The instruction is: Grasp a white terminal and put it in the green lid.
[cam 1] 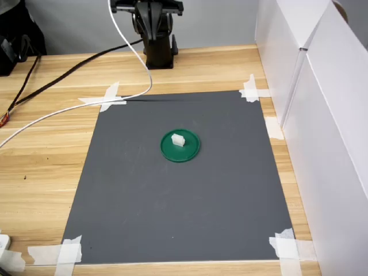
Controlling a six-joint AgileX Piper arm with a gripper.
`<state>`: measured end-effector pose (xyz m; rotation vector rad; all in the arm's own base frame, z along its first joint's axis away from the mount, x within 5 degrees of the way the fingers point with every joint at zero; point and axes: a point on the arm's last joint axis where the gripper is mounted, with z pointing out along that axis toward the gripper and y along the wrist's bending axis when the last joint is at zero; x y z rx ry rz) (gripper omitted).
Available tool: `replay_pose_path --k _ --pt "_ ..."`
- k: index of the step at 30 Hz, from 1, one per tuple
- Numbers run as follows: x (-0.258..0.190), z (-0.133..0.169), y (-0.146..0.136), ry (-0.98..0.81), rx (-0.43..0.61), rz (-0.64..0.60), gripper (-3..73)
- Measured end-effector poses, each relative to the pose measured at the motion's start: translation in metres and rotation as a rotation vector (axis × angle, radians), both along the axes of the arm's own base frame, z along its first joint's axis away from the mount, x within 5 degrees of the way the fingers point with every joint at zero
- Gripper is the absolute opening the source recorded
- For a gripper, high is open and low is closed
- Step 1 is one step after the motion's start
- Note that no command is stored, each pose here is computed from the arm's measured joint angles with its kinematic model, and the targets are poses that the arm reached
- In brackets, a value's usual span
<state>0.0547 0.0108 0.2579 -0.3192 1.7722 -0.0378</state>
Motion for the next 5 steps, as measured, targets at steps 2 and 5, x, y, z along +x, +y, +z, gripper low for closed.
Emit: replay_pose_path --k 2,5 --pt "-0.0020 0.0001 -0.0004 -0.014 0.003 -0.006 -1.5" --pt "-0.0015 -0.0072 -0.0001 -0.003 0.016 -0.007 -1.5"
